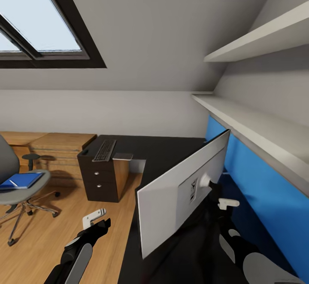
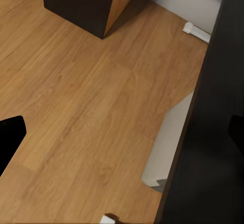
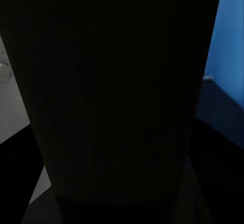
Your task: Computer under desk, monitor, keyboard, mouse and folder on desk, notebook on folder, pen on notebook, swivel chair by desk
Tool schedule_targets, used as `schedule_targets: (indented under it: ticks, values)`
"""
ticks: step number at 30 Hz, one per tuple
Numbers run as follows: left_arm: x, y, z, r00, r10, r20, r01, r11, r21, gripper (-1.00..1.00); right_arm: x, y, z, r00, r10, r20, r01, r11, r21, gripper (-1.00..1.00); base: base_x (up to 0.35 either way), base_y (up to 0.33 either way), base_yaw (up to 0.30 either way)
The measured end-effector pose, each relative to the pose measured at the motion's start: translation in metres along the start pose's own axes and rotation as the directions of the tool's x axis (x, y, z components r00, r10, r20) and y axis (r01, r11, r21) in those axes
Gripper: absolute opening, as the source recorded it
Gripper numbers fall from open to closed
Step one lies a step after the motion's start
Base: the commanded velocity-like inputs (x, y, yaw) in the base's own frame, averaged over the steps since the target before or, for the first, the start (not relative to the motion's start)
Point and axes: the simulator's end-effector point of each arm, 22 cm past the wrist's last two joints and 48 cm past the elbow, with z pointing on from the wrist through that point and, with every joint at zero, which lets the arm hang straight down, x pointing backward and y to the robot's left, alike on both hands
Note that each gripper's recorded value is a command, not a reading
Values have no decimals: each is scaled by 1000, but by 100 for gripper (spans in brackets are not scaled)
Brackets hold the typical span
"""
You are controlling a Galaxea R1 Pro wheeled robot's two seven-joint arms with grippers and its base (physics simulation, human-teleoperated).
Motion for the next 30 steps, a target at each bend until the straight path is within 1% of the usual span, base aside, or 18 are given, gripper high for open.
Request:
schedule_targets:
  ticks: [6,30]
  values:
    - [-1,0,0,1000,0,1,0,1000,-1,100,0,4,0,1000,-3,1,3,1000,-20,-100,88,0,0]
    - [0,-1,0,1000,2,0,-2,1000,1,100,0,5,0,1000,0,0,0,1000,-23,-100,2,0,0]
